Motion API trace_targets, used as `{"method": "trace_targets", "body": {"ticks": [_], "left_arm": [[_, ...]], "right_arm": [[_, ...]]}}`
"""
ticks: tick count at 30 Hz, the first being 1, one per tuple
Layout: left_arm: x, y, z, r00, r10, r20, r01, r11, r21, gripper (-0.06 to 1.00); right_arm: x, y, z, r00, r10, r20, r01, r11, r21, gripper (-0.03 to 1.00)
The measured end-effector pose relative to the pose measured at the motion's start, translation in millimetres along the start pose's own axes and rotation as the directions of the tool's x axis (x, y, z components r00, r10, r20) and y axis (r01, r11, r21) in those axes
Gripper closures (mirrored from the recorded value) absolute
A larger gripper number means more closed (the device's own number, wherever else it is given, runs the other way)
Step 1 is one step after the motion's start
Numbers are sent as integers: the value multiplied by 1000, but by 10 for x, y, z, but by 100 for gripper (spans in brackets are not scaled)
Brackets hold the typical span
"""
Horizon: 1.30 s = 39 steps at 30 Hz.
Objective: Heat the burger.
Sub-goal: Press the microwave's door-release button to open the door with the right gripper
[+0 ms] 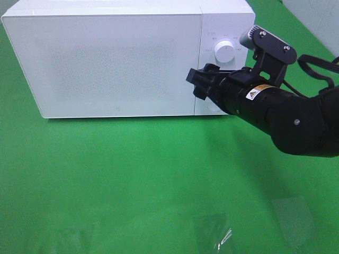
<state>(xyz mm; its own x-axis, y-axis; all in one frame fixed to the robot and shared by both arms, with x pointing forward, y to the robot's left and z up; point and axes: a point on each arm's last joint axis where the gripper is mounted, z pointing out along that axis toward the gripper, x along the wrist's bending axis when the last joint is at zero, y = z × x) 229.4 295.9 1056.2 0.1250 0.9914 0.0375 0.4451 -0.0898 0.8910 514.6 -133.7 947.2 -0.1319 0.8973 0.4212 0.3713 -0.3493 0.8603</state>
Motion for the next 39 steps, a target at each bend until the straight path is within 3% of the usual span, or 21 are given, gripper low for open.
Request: {"method": "trace_targets", "body": {"ticks": [5, 9, 22, 30, 39], "left_arm": [[0, 0, 0, 1000, 0, 0, 0, 1000, 0, -4], [0, 0, 0, 1000, 0, 0, 0, 1000, 0, -4], [0, 0, 0, 1000, 0, 0, 0, 1000, 0, -4], [0, 0, 0, 1000, 0, 0, 0, 1000, 0, -4], [0, 0, 0, 1000, 0, 0, 0, 1000, 0, -4]], "right_arm": [[42, 6, -58, 995, -100, -25, 102, 992, 75, 24], [70, 51, -181, 971, -227, -75, 237, 952, 195, 24], [-46, 421, -632, 942, -306, -136, 335, 866, 371, 24], [-20, 598, -944, 907, -379, -185, 421, 827, 373, 21], [-40, 676, -1293, 883, -418, -212, 469, 766, 440, 19]]}}
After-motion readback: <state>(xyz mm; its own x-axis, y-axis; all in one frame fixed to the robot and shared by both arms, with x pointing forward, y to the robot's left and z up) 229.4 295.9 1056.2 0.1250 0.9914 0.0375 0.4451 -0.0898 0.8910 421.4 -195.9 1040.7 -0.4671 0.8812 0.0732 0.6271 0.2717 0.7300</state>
